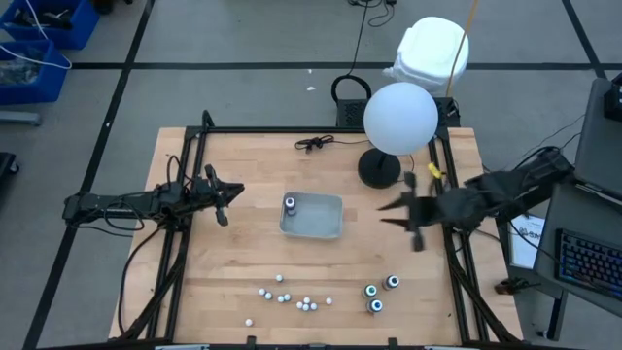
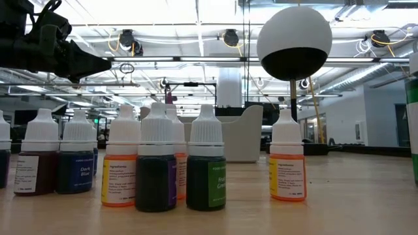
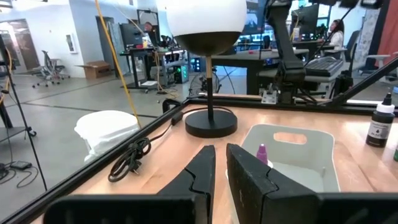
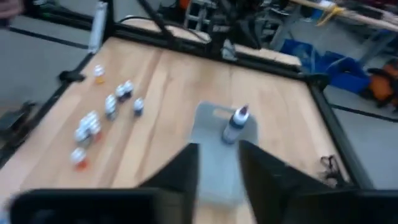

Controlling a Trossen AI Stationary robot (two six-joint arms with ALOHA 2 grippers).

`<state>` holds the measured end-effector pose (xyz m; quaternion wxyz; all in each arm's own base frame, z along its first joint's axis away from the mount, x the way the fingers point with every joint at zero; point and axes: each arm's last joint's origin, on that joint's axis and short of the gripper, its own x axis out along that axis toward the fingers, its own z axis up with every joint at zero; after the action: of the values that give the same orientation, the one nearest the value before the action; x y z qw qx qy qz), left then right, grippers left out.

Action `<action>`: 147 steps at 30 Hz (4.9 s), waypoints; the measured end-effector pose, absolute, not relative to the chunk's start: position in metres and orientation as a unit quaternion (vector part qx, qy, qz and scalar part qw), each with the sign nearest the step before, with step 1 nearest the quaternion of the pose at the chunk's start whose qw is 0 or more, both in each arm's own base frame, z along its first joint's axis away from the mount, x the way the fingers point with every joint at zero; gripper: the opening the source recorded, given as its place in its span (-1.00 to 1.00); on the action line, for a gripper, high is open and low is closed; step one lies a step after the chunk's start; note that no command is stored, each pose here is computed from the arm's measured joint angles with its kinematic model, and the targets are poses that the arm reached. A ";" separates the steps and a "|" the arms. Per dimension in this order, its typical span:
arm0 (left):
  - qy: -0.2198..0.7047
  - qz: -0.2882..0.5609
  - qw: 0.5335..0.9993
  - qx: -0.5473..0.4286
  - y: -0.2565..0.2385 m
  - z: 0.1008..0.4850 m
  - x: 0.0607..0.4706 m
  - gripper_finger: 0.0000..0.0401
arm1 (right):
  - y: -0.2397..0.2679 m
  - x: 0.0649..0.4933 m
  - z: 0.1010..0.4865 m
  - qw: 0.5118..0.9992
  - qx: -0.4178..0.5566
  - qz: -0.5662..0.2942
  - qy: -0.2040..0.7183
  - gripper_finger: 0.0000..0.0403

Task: Pick & Place food coloring
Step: Put the large black food coloring bottle into the gray bin

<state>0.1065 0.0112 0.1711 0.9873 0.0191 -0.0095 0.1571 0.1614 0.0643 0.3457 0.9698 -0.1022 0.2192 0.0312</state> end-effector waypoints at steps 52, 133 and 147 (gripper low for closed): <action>0.013 0.157 0.986 0.061 0.011 0.168 0.107 -0.77 | 0.078 0.116 0.186 0.956 0.039 0.276 0.096 -1.00; 0.013 0.157 0.986 0.050 0.011 0.168 0.107 -0.77 | 0.126 0.133 0.131 0.953 0.002 0.244 0.181 -0.28; 0.013 0.157 0.986 0.050 0.011 0.168 0.107 -0.77 | 0.127 0.134 0.142 0.956 -0.012 0.254 0.146 -0.46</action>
<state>0.1065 0.0112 0.1676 0.9862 0.0499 0.0130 0.1574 0.1336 0.1269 0.1417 0.9560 -0.0121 0.1465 0.2538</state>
